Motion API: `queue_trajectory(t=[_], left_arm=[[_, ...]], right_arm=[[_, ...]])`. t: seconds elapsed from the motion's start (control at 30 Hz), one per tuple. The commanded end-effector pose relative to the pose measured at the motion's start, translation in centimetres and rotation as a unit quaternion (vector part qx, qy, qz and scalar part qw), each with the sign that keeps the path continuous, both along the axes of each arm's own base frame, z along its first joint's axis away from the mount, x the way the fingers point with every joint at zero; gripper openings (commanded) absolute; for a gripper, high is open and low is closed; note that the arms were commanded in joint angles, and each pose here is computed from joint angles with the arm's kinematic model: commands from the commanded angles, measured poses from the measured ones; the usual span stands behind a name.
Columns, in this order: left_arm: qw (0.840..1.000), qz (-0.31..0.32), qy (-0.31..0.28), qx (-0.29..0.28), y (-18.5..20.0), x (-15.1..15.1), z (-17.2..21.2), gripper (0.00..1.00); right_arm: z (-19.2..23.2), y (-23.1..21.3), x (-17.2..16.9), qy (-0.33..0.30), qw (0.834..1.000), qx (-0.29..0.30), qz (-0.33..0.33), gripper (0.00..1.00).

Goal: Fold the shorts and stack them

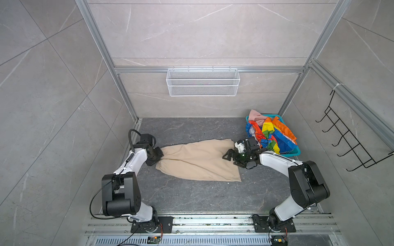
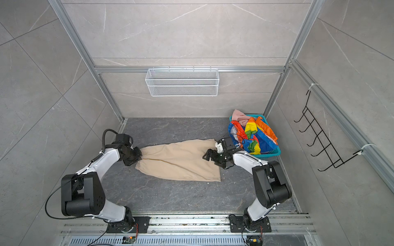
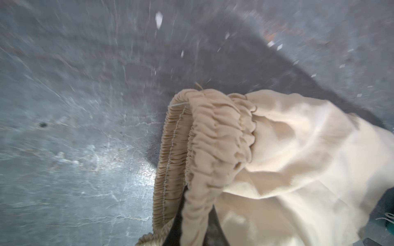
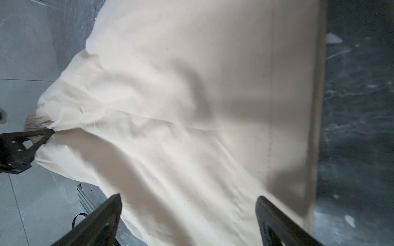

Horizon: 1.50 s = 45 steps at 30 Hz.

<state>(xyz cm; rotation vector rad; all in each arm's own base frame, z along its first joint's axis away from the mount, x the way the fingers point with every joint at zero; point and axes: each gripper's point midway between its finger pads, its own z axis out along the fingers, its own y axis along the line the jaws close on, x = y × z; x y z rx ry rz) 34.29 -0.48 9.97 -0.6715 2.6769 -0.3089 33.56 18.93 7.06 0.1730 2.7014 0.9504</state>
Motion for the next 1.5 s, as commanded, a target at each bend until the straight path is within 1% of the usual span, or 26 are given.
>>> queue_trajectory(t=[0.0, 0.07, 0.17, 0.3, 0.37, 0.43, 0.5, 0.57, 0.77, 0.83, 0.97, 1.07, 1.17, 1.27, 1.33, 1.4, 1.47], left_arm=[[0.999, -0.025, -0.004, 0.032, 0.5, -0.6, 2.5, 0.00], [0.999, -0.033, -0.005, 0.041, 0.4, -0.5, 3.3, 0.00], [0.996, -0.057, -0.011, 0.073, -0.1, -0.1, 5.2, 0.00], [0.990, -0.090, -0.018, 0.109, -1.6, 0.4, 7.5, 0.00], [0.986, -0.108, -0.020, 0.124, -2.7, 0.5, 8.4, 0.00], [0.984, -0.121, -0.022, 0.127, -3.5, 0.6, 9.1, 0.00], [0.983, -0.130, -0.027, 0.123, -4.3, 0.7, 9.6, 0.00], [0.983, -0.133, -0.030, 0.121, -4.5, 0.8, 10.0, 0.00], [0.984, -0.140, -0.034, 0.105, -5.2, 0.6, 10.3, 0.00], [0.984, -0.141, -0.034, 0.101, -5.3, 0.4, 10.3, 0.00], [0.984, -0.142, -0.032, 0.098, -5.3, 0.0, 10.1, 0.00], [0.985, -0.144, -0.032, 0.084, -5.7, -0.5, 9.8, 0.00], [0.986, -0.143, -0.028, 0.082, -5.7, -0.7, 9.2, 0.00], [0.986, -0.142, -0.026, 0.081, -5.5, -0.7, 9.1, 0.00], [0.986, -0.140, -0.028, 0.083, -5.4, -0.5, 9.3, 0.00], [0.985, -0.138, -0.026, 0.097, -4.9, -0.4, 9.5, 0.00], [0.984, -0.136, -0.019, 0.113, -4.3, -0.4, 9.6, 0.00]], right_arm=[[0.4, -0.1, -0.4, -0.002, 1.000, 0.004, 0.000, 0.99], [0.2, -0.2, -0.5, 0.000, 1.000, 0.003, -0.001, 0.99], [-0.5, -0.4, -0.6, 0.008, 1.000, -0.002, -0.008, 0.99], [-1.1, -0.2, -0.6, 0.021, 1.000, 0.008, -0.022, 0.99], [-0.7, 0.0, -0.5, 0.023, 0.999, 0.016, -0.032, 0.99], [0.5, 1.0, -0.6, 0.010, 0.999, 0.028, -0.036, 0.99], [1.9, 2.5, -1.1, -0.003, 0.999, 0.029, -0.028, 0.99], [3.2, 5.1, -2.2, -0.013, 0.999, 0.041, -0.011, 0.99], [5.1, 13.4, -4.6, -0.023, 0.993, 0.112, 0.014, 0.99], [5.1, 15.9, -4.6, -0.020, 0.992, 0.127, 0.018, 0.99], [5.4, 21.0, -4.6, -0.007, 0.983, 0.182, 0.013, 0.99], [4.2, 23.7, -5.1, -0.004, 0.985, 0.173, 0.020, 0.99], [1.5, 25.8, -6.8, 0.023, 0.986, 0.163, 0.033, 0.99], [-1.7, 26.6, -9.4, 0.050, 0.987, 0.149, 0.044, 0.99], [-3.2, 26.6, -10.6, 0.064, 0.986, 0.148, 0.047, 0.99], [-3.5, 26.6, -11.3, 0.075, 0.984, 0.152, 0.055, 0.99], [-2.1, 26.7, -11.7, 0.071, 0.981, 0.164, 0.070, 0.99]])
